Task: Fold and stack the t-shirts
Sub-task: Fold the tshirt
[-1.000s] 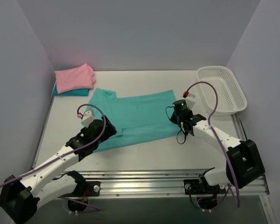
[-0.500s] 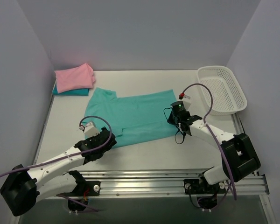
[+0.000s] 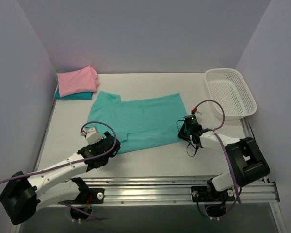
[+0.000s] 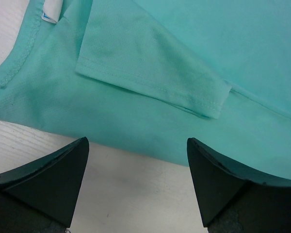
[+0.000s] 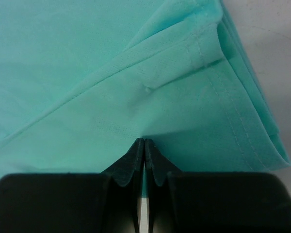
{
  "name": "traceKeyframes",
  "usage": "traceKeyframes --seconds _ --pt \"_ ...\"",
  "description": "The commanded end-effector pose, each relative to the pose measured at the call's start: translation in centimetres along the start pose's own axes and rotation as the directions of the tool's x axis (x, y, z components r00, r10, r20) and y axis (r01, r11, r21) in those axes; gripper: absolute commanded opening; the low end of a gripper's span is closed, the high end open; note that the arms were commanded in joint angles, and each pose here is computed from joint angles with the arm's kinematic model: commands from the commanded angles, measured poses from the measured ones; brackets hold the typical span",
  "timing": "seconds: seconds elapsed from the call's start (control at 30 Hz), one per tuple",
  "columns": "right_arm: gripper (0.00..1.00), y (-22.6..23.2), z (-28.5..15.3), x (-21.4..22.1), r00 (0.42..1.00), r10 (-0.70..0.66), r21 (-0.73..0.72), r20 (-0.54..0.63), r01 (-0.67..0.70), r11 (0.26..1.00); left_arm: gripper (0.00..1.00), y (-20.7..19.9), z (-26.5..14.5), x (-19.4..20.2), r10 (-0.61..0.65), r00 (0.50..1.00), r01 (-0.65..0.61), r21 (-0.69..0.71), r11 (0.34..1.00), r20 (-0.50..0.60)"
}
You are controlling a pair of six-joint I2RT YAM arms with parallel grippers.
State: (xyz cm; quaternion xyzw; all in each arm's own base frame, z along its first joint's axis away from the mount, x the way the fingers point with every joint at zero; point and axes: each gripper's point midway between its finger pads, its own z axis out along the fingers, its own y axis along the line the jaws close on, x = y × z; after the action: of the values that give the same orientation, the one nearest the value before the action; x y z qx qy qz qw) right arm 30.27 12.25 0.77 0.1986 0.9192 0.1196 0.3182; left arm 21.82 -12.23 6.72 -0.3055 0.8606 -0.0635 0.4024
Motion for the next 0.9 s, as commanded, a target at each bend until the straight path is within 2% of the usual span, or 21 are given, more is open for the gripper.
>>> traceKeyframes --seconds 0.0,0.13,0.3,0.47,0.63,0.73,0.77,0.8,0.83,0.87 --pt "0.0 0.0 0.3 1.5 0.995 0.072 -0.053 -0.068 -0.076 0.996 0.91 -1.3 -1.0 -2.2 -0.021 0.998 0.02 0.024 1.0 0.059" --pt "0.0 -1.9 0.1 3.2 0.979 0.162 -0.039 -0.122 -0.168 0.985 0.91 -1.6 -1.4 -2.8 -0.006 0.997 0.004 0.031 1.0 0.072" --pt "0.0 -4.2 -1.5 5.2 0.955 0.266 0.045 -0.134 -0.262 0.964 0.91 -1.8 -1.7 -3.5 0.011 0.996 -0.014 0.034 0.999 0.094" --pt "0.0 -7.2 -4.6 5.1 0.949 0.314 0.132 -0.033 -0.308 0.942 0.93 -1.7 -1.8 -4.0 0.014 0.994 -0.018 0.038 0.999 0.11" --pt "0.0 -7.1 -8.5 2.1 0.947 0.309 0.084 0.092 -0.316 0.945 0.93 -2.0 -1.7 -3.9 0.023 0.994 -0.028 0.046 0.999 0.11" --pt "0.0 -6.1 -9.9 0.4 0.952 0.279 0.039 0.127 -0.286 0.957 0.93 -2.3 -1.6 -4.0 0.023 0.994 -0.028 0.048 0.998 0.109" --pt "0.05 -5.4 -10.2 -0.1 0.953 0.27 0.011 0.134 -0.274 0.962 0.93 -2.5 -1.6 -4.0 0.023 0.994 -0.029 0.052 0.998 0.108" --pt "0.16 -4.9 -10.5 -0.6 0.954 0.264 -0.012 0.145 -0.265 0.964 0.93 -2.6 -1.6 -4.0 0.021 0.994 -0.027 0.054 0.998 0.11" --pt "0.28 -4.2 -11.1 -1.7 0.952 0.254 -0.034 0.173 -0.252 0.967 0.93 -2.8 -1.4 -3.9 0.019 0.994 -0.025 0.057 0.998 0.108" --pt "0.48 -3.9 -11.3 -2.4 0.95 0.249 -0.042 0.191 -0.245 0.969 0.93 -2.9 -1.4 -3.8 0.017 0.994 -0.023 0.059 0.998 0.109"
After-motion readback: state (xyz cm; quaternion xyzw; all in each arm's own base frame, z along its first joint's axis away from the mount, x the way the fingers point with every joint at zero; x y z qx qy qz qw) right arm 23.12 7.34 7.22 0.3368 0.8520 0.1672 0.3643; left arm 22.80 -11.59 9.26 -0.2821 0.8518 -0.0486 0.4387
